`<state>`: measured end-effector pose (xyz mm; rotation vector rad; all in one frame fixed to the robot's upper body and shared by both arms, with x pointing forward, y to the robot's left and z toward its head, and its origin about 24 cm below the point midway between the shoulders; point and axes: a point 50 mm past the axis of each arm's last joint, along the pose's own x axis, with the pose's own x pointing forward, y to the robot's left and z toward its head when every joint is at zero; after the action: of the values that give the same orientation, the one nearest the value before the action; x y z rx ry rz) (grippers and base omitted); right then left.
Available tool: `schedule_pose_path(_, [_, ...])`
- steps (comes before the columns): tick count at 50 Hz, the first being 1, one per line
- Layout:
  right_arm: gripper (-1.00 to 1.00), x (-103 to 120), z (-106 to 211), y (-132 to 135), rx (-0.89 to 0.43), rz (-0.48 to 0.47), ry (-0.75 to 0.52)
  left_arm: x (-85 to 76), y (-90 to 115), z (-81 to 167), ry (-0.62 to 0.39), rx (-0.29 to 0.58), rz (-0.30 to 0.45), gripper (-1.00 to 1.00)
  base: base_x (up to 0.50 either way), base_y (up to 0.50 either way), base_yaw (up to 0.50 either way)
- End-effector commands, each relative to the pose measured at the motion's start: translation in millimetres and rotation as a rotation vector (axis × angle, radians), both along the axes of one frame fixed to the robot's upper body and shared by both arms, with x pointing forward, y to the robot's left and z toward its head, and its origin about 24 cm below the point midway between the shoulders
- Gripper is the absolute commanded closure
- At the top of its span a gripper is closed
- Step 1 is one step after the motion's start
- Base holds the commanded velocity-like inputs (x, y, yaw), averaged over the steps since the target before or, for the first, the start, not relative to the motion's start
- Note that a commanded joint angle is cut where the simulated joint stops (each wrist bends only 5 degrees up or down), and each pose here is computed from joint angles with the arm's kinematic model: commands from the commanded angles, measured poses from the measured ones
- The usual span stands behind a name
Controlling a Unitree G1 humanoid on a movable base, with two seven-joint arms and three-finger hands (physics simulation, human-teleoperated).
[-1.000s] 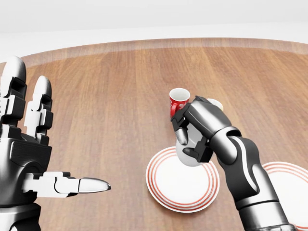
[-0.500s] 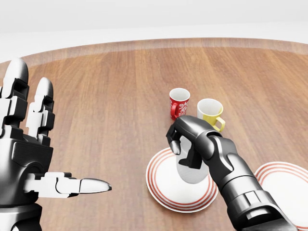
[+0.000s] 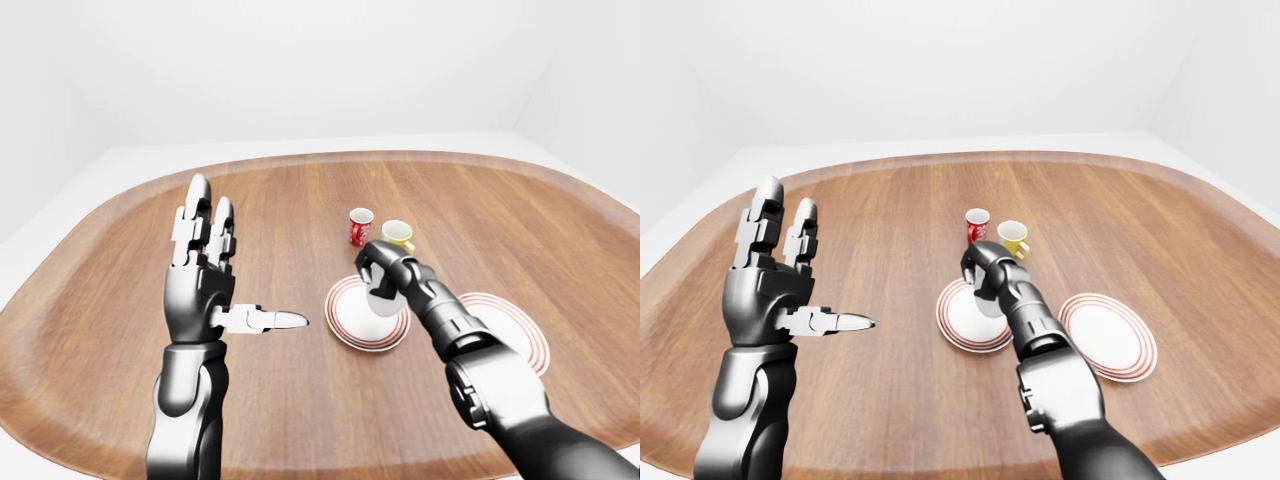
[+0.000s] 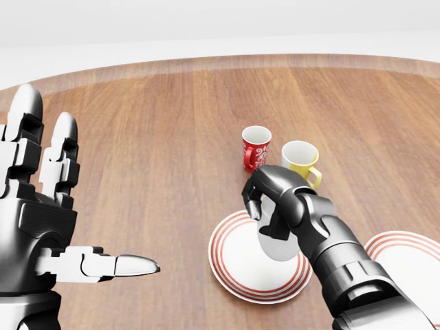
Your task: Put the white mug on the left plate.
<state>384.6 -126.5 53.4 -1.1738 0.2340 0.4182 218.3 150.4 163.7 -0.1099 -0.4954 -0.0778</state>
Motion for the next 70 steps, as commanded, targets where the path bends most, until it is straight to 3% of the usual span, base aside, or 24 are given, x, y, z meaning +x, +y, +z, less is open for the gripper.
schedule_pose_path(1, [1.0,-1,-3,5,0.025,-0.018,-0.036,0.1,0,0,0.002,0.0,-0.001,-1.0,0.0,0.0,0.0])
schedule_pose_path(70, [1.0,-15,-26,23,0.033,-0.016,-0.035,0.4,1,1,-0.006,-0.004,0.004,-1.0,0.0,0.0,0.0])
